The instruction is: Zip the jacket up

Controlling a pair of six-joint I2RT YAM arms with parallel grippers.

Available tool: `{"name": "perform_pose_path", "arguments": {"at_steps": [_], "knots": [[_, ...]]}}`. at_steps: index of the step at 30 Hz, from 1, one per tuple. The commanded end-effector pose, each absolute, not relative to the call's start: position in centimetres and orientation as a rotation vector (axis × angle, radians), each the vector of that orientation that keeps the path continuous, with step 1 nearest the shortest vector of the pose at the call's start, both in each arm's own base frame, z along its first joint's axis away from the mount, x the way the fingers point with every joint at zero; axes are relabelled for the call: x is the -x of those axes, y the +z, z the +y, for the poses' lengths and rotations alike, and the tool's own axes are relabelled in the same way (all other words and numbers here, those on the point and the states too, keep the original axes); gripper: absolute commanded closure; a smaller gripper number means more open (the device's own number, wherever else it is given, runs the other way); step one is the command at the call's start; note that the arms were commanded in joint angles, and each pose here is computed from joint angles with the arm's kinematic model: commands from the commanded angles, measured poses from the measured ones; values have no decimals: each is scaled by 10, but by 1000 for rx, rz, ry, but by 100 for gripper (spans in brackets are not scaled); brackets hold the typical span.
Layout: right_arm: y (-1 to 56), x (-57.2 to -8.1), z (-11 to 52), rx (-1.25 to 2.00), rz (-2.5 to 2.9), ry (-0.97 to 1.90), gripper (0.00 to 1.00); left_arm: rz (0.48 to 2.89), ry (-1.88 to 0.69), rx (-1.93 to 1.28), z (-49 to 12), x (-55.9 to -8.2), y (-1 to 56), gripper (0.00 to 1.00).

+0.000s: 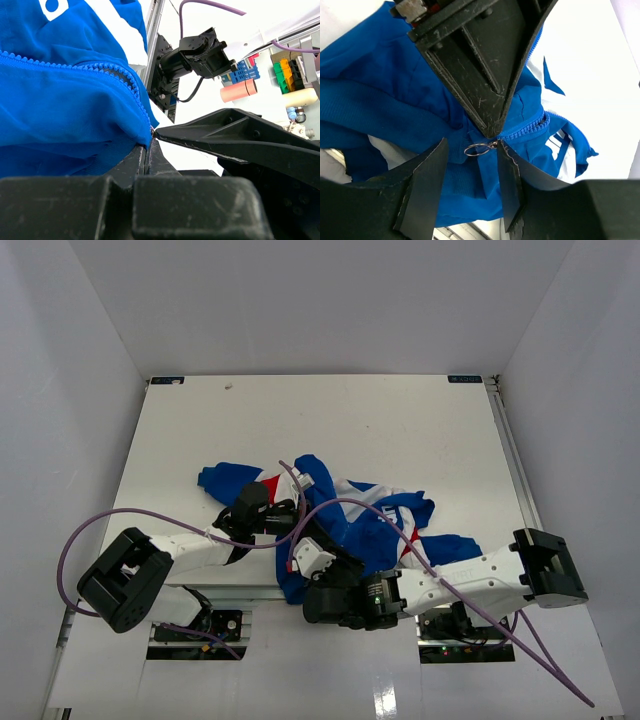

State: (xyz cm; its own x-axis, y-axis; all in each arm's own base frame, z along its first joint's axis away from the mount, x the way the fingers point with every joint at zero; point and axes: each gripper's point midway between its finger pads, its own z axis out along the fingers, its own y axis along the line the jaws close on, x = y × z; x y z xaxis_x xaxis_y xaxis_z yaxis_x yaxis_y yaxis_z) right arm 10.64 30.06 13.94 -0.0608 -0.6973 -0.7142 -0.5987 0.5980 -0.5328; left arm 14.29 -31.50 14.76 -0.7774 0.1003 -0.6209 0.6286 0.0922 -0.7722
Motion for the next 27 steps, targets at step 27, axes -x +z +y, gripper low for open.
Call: {"name": "perform_pose_path", "arguments": {"at_steps": [27], "knots": [[153,-116,281,867,1791,-163,76,1927,-1736,-751,-314,-140,152,100]]}}
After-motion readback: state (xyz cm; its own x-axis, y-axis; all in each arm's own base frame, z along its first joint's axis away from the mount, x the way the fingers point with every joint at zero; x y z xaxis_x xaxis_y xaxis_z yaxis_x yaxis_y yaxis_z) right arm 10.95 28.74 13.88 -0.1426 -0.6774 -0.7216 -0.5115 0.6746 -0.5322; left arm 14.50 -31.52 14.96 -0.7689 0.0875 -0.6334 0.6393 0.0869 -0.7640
